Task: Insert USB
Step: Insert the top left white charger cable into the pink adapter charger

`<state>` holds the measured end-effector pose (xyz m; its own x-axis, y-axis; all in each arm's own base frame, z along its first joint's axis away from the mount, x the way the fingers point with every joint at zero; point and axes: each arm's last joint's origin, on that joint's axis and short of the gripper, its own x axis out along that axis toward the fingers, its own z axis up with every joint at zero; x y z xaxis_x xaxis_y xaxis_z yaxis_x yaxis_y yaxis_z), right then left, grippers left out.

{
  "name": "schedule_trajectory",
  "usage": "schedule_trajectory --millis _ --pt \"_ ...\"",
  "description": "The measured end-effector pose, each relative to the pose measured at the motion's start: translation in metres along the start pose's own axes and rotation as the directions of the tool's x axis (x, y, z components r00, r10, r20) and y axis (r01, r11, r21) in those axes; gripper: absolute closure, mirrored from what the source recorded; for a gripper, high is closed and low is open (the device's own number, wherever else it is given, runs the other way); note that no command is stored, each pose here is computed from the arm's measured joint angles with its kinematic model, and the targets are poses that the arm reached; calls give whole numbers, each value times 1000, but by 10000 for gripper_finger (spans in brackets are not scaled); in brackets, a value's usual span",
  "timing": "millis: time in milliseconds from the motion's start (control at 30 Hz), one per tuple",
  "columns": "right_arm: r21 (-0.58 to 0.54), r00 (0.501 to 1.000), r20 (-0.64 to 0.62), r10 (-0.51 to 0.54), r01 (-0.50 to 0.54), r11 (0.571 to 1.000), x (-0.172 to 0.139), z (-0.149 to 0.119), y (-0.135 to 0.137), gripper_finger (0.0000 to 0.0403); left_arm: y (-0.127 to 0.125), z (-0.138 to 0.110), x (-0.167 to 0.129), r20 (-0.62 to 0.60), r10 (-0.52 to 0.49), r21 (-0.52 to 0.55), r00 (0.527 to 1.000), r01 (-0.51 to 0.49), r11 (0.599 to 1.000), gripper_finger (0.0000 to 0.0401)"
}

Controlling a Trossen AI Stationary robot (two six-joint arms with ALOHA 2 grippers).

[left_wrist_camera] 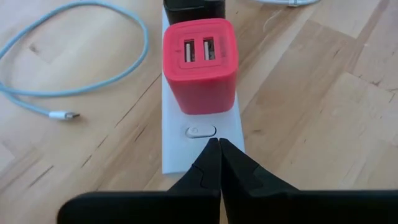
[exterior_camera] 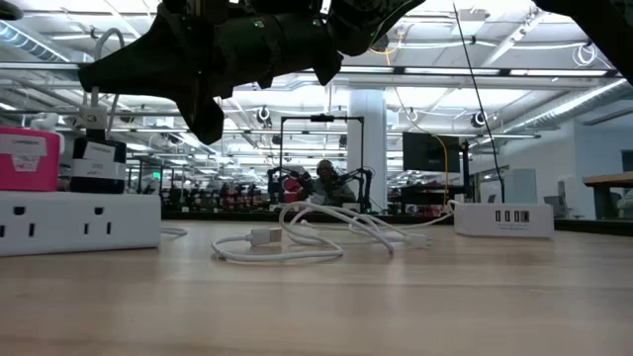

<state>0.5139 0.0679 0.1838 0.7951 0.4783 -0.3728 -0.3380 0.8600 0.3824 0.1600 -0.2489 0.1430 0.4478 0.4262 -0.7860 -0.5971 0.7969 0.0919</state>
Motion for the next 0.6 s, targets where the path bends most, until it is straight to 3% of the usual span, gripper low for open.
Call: schedule_trajectory --millis 600 --pt "186 998 -53 32 -22 982 -9 3 -4 403 -3 0 1 0 -20 20 1000 20 1000 400"
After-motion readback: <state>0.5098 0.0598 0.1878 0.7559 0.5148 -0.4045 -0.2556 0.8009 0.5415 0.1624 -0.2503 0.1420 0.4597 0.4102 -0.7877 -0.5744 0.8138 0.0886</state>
